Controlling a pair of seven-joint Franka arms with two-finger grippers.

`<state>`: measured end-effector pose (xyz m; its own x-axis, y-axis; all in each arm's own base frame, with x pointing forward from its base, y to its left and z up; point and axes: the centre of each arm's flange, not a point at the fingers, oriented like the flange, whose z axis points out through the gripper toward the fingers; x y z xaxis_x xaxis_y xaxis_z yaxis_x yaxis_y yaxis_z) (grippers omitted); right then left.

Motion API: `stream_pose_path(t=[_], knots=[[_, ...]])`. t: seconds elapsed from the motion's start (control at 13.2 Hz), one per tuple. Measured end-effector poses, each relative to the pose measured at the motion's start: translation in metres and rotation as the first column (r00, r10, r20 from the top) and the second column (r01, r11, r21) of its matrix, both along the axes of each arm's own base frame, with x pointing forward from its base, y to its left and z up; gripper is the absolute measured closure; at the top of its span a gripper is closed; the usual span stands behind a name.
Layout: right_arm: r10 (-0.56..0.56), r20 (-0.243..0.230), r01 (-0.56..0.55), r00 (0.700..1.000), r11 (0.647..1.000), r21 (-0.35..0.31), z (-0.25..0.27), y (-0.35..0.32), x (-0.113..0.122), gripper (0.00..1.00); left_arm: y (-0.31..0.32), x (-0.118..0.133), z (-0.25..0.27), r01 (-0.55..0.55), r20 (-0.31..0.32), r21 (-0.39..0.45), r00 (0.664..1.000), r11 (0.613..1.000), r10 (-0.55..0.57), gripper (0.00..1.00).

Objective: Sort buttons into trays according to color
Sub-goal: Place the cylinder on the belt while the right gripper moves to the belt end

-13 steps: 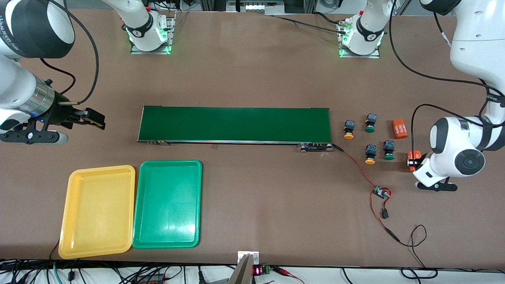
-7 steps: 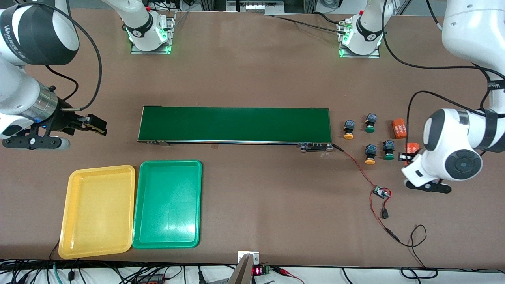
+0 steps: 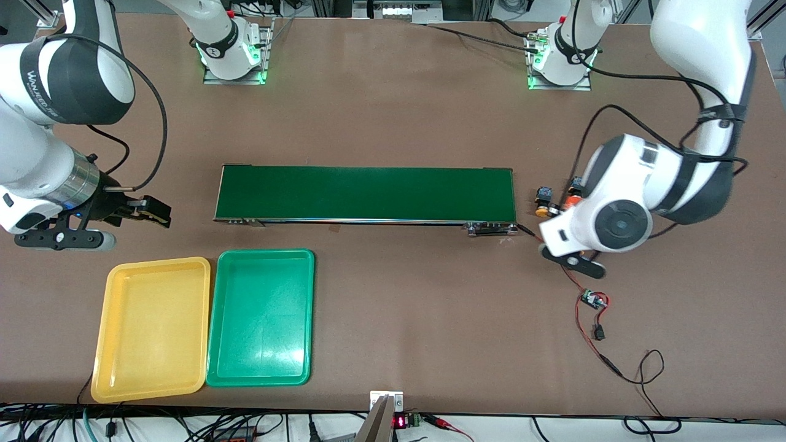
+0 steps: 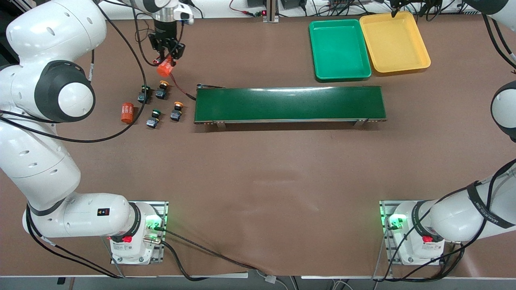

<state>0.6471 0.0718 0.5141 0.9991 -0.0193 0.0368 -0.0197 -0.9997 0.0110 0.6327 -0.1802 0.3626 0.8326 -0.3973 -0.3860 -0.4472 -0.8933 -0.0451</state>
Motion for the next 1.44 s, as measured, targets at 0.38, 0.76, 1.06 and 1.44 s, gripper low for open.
stream_pose_path(t=[0.38, 0.76, 1.06, 1.44], knots=[[0.001, 0.012, -0.001, 1.000, 1.000, 0.001, 0.004, 0.000, 0.000, 0.00, -0.072, -0.029, 0.011, 0.214, -0.036, -0.145, 0.974, 0.966, -0.222, 0.51], [0.000, 0.001, 0.000, 1.000, 1.000, -0.001, -0.001, 0.000, 0.001, 0.00, -0.162, -0.069, 0.000, 0.459, -0.015, -0.273, 0.877, 0.845, -0.481, 0.51], [0.008, -0.086, -0.009, 0.996, 1.000, -0.011, -0.015, 0.004, -0.007, 0.00, -0.205, -0.100, -0.030, 0.648, -0.005, -0.287, 0.736, 0.706, -0.677, 0.51], [0.008, -0.161, -0.011, 0.987, 1.000, -0.016, -0.015, 0.004, -0.021, 0.00, -0.215, -0.122, -0.073, 0.740, -0.016, -0.236, 0.645, 0.630, -0.764, 0.51]])
